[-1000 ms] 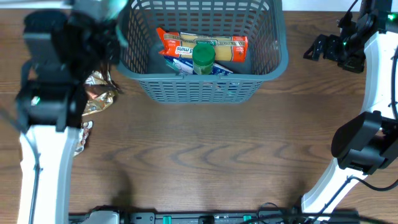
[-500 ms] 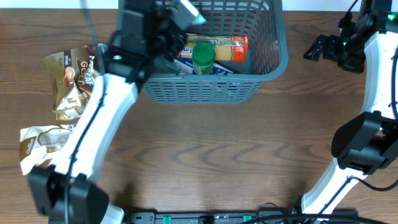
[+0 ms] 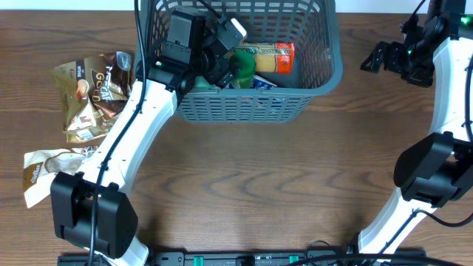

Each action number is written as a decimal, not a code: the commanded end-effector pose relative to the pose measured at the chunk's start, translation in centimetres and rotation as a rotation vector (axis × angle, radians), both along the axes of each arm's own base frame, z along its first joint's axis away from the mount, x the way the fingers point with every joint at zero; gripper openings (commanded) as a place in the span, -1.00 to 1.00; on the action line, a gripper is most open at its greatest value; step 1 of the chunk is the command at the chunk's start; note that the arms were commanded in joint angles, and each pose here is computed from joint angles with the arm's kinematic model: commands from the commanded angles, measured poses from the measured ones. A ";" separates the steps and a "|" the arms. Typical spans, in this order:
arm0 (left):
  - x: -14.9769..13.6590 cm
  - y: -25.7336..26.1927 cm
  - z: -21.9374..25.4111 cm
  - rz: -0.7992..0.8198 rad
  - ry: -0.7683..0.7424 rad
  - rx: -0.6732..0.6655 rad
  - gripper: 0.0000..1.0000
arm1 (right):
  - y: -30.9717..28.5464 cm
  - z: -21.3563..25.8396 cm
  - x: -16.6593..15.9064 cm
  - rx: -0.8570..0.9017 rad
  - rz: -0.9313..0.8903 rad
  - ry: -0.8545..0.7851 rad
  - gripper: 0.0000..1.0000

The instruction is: Pack container

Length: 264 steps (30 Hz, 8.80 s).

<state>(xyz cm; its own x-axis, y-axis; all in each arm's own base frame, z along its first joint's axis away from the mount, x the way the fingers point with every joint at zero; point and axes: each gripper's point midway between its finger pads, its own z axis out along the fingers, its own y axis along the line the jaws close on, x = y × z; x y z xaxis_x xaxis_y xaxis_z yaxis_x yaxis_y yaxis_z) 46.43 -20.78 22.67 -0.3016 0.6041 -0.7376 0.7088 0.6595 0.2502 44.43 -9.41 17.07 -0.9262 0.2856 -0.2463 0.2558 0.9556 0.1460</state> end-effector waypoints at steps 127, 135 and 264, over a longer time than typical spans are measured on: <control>-4.9 4.4 20.2 -0.213 -0.443 0.108 -0.89 | 1.4 -0.8 -1.8 0.018 0.064 0.089 0.98; -2.2 -1.4 9.7 -0.398 -0.224 0.154 -0.89 | 1.6 -0.9 -2.3 0.024 0.064 0.109 0.99; -10.3 37.6 -6.9 1.480 0.785 -0.842 -0.89 | 1.3 -1.1 -3.9 -0.007 0.118 0.174 0.99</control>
